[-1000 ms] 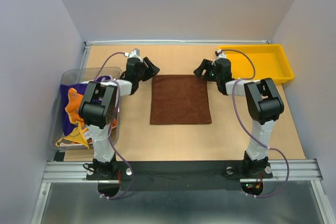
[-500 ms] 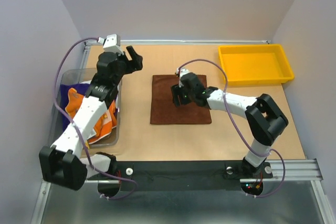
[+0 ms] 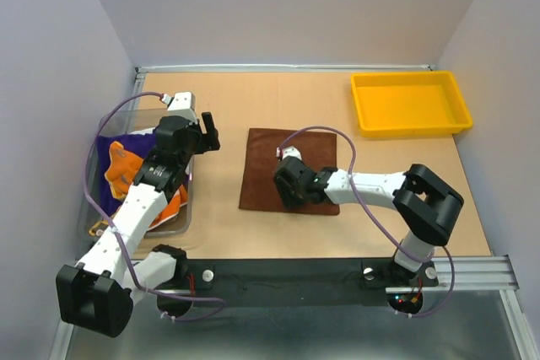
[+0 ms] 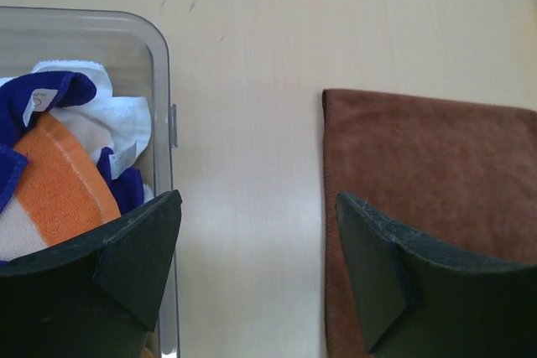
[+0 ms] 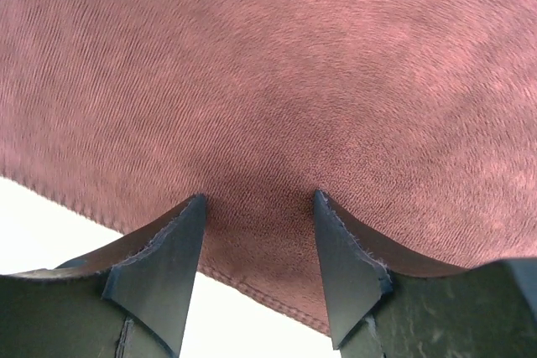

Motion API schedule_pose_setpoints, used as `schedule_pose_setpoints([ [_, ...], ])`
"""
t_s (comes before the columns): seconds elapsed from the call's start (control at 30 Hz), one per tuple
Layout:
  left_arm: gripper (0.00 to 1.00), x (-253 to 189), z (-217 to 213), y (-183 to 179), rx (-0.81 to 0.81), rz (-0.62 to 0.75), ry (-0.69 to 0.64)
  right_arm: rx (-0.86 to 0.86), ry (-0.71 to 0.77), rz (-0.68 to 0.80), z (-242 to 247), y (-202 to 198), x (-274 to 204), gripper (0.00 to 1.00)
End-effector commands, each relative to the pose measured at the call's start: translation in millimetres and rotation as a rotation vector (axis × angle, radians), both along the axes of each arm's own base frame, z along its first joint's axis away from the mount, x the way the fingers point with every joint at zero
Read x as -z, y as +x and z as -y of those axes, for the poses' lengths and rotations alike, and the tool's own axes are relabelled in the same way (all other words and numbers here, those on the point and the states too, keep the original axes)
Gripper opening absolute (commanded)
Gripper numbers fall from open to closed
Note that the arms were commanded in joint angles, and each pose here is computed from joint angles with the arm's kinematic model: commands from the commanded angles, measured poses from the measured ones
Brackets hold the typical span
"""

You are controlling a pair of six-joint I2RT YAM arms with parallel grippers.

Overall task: Fold and stack the towels
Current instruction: Fold the towel

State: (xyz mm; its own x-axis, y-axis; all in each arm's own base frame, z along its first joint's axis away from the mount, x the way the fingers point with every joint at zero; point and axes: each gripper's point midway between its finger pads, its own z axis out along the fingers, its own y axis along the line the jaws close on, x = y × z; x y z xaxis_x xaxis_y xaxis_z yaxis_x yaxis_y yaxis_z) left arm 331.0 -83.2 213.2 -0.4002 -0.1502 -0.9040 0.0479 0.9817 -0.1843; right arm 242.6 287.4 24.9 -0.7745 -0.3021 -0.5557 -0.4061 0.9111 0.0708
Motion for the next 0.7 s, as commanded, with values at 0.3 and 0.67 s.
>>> schedule_pose_setpoints([
  [0.3, 0.85, -18.9, -0.5, -1.2, 0.03, 0.078, 0.019, -0.14, 0.056, 0.004, -14.8, -64.1, -65.9, 0.64],
  [0.67, 0.85, -8.2, 6.0, 1.1, 0.072, 0.045, 0.033, -0.137, -0.054, 0.137, 111.5, 73.7, -105.8, 0.58],
])
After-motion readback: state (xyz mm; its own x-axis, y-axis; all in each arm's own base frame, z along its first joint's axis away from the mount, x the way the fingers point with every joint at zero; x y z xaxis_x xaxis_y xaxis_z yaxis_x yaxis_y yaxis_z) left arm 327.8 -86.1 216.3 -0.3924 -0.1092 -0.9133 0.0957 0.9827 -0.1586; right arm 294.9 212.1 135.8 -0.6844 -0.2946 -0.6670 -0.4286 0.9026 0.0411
